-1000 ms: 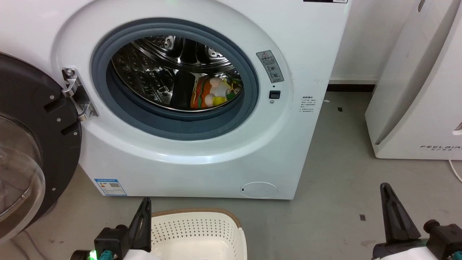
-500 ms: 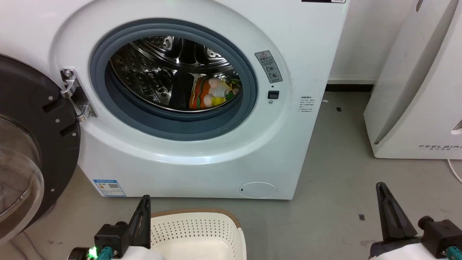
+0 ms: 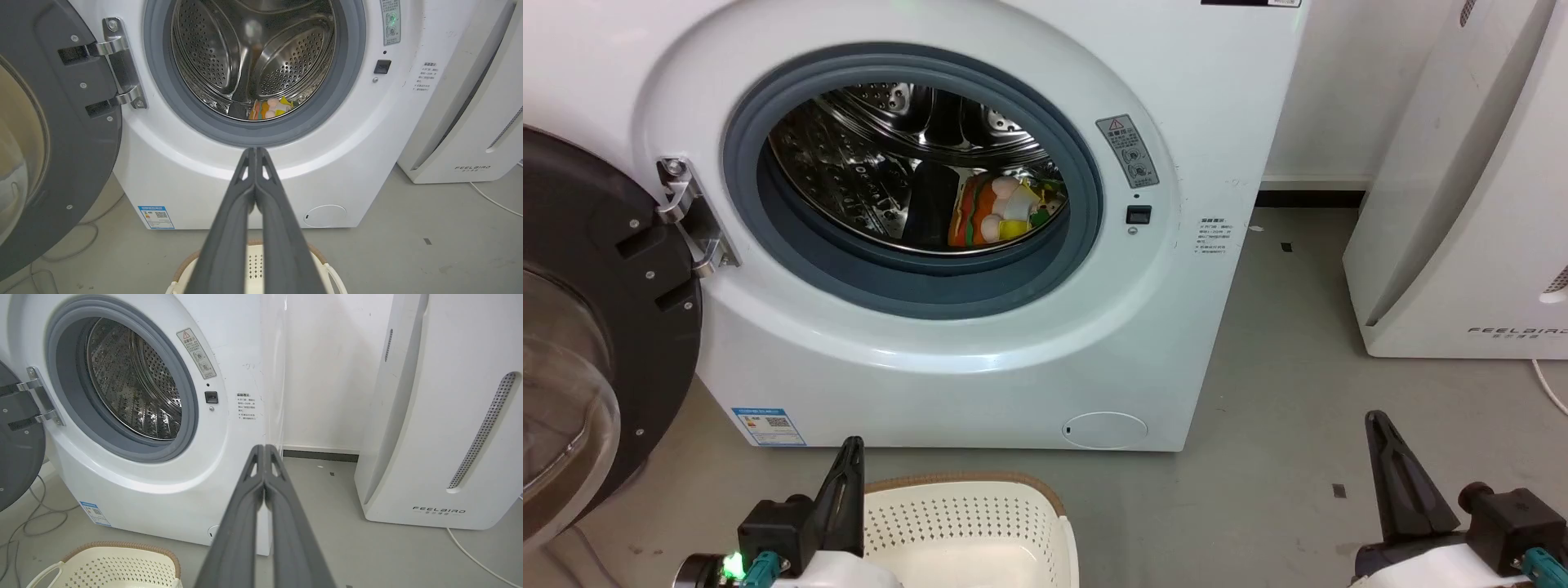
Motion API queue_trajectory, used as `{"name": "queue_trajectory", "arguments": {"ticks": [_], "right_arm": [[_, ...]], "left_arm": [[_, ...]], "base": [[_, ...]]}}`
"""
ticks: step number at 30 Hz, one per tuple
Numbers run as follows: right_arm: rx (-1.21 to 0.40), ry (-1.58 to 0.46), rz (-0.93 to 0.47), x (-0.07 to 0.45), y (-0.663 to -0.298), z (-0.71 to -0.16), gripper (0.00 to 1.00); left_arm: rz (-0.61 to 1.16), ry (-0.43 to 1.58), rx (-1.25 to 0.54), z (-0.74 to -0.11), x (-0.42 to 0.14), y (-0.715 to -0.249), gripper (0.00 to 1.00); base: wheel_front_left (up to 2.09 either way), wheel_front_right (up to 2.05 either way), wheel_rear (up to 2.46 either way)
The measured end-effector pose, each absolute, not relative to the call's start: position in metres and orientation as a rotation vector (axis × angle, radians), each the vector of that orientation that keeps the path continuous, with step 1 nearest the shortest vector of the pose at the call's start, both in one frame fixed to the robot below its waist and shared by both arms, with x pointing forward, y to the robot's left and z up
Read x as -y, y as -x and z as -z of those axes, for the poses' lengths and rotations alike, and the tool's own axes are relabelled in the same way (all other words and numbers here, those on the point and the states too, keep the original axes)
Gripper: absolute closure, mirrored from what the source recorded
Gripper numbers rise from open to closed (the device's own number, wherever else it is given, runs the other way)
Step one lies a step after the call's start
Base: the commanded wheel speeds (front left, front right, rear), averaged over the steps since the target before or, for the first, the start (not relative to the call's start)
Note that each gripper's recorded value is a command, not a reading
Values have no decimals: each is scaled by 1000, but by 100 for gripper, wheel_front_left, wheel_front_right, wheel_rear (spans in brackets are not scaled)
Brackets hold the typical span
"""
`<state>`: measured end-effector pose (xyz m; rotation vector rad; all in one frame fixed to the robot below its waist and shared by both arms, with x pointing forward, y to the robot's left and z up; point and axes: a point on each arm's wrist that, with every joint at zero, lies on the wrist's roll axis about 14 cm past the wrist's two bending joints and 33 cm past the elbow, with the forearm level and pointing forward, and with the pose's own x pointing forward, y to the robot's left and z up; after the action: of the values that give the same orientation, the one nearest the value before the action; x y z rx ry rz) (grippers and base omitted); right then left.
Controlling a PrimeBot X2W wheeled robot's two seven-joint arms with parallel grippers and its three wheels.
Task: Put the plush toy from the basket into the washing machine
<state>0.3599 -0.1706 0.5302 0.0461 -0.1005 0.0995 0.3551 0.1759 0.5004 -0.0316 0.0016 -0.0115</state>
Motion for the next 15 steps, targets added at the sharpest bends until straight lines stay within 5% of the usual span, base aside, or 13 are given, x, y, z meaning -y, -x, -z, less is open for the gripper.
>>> {"name": "queue_trajectory", "arguments": {"ticks": [15], "right_arm": [[71, -34, -106, 168, -360, -526, 100]], "left_arm": [[13, 16, -1, -505, -176, -358, 100]], "base": [[0, 0, 0]]}}
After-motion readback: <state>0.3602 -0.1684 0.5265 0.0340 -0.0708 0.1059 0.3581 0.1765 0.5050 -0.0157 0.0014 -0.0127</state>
